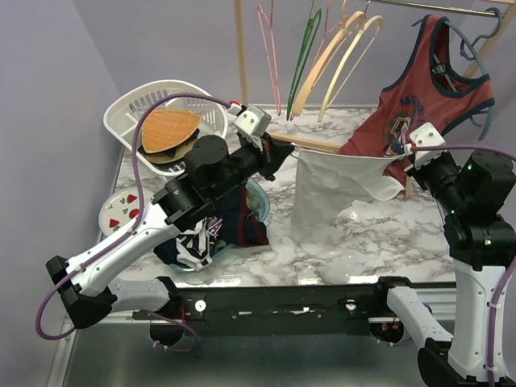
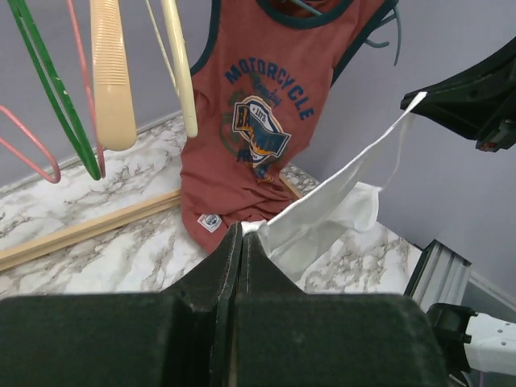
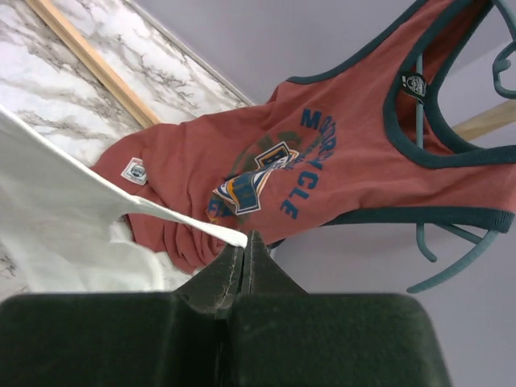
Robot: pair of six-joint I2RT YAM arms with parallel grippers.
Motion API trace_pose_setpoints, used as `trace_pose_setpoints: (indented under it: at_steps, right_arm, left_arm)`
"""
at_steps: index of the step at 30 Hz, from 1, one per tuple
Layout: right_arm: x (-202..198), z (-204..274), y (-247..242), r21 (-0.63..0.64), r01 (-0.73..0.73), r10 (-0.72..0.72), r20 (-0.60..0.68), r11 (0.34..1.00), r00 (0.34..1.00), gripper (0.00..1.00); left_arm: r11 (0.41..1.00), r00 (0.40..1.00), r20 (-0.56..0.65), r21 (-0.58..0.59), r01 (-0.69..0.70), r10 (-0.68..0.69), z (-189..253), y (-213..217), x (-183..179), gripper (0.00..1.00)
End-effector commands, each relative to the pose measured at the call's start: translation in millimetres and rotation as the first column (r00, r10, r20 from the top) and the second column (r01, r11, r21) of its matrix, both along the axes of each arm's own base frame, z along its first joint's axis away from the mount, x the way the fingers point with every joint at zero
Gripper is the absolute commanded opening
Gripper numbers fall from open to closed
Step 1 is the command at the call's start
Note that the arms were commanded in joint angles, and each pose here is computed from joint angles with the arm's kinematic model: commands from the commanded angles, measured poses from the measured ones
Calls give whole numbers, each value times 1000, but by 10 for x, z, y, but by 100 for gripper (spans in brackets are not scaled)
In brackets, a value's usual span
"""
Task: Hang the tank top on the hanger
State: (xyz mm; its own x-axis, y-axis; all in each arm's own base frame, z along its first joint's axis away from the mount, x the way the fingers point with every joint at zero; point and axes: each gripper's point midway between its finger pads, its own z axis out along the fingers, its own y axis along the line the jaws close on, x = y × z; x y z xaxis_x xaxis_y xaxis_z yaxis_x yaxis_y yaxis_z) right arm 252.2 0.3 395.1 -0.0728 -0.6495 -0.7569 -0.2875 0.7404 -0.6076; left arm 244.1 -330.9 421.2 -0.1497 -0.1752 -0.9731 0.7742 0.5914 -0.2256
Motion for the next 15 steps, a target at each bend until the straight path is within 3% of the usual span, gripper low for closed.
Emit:
trace_pose_setpoints:
  at_steps: [1,6,9,15]
  right_arm:
    - [-19,-109,-101,19,67,-66,-23,998,998,0]
    - [-71,-430,68,60,-14,20,-104,998,994,1]
    - [-26,-855,217,112,-77,101,-225,991,969,1]
    - [140,-1887,315,195,-67,152,-461,979,874,0]
  left_arm:
    - [996,997,-37,62,70,-68,-195,79,-178,0]
    - [970,969,-102,78,232,-223,-442,-40,-444,0]
    - [955,949,-171,91,282,-264,-764,-146,-479,0]
    - [944,910,-330,128,305,-249,-1570,-401,-346,0]
